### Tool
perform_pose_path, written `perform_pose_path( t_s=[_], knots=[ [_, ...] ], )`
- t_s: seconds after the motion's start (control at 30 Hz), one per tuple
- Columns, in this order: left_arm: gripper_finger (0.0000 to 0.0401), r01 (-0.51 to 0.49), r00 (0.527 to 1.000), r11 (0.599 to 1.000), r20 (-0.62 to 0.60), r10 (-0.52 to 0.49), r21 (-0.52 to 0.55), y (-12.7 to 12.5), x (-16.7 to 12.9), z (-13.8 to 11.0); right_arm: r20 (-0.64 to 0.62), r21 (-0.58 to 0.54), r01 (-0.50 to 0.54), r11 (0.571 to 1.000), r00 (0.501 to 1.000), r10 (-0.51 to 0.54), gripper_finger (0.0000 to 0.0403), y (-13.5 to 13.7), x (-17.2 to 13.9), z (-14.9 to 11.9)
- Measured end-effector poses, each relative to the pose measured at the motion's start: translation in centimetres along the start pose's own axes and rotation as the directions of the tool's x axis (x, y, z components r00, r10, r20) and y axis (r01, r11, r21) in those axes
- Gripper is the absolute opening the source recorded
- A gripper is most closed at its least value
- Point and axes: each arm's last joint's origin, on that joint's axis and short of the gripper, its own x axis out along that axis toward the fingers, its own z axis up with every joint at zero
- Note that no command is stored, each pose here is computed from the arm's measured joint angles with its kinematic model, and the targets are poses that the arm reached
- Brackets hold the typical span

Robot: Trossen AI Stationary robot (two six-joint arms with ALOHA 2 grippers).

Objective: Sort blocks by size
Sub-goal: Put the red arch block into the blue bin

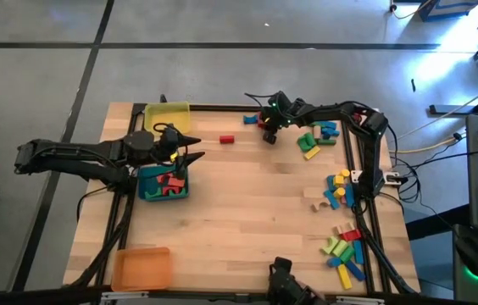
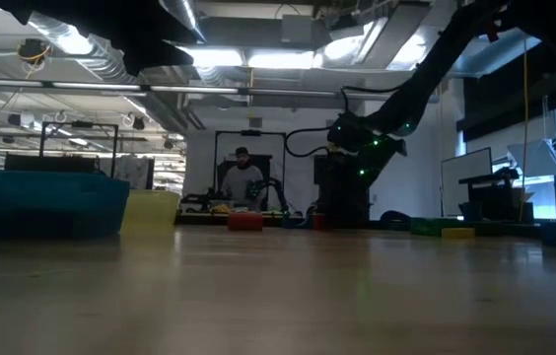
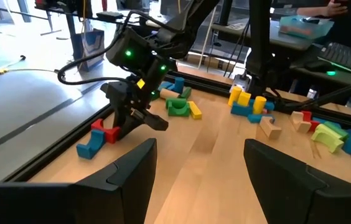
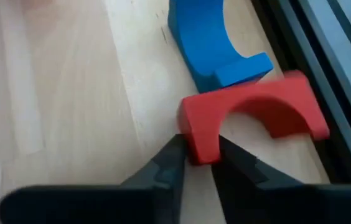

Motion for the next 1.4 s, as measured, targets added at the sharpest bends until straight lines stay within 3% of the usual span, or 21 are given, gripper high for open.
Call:
perform_pose_path(
  t_s=[0.13,0.43,0.63,0.87,1.1,1.4],
  knots=[
    [0.0225,0.0,1.0,1.0,-0.001,0.0,-0.001,0.0,0.0,0.0,0.001,-0.02,0.001,1.0,1.0,-0.001,0.0036,0.0,0.0,0.0],
    [0.0225,-0.001,1.0,0.999,-0.009,0.001,0.032,0.0,0.0,-0.1,0.006,-0.052,-0.01,0.999,1.0,0.01,0.0049,1.1,-2.4,1.5],
    [0.0225,-0.005,0.999,1.0,-0.035,0.005,0.021,-0.1,0.5,-0.4,0.047,-0.133,-0.061,0.989,0.997,0.068,0.004,4.5,-5.1,4.0],
    [0.0225,-0.027,0.992,0.999,-0.125,0.022,-0.035,-0.4,2.4,-1.8,0.089,-0.278,-0.115,0.954,0.985,0.145,0.0048,10.9,-6.9,6.4],
    [0.0225,-0.049,0.992,0.975,-0.125,0.022,-0.216,-1.0,4.8,-2.7,0.164,-0.44,0.014,0.898,0.984,0.065,0.0045,16.9,-7.5,7.9],
    [0.0225,-0.074,0.993,0.934,-0.109,0.038,-0.35,-1.5,7.6,-4.1,0.333,-0.503,0.227,0.834,0.941,-0.056,0.0044,20.6,-8.6,9.5]
  ],
)
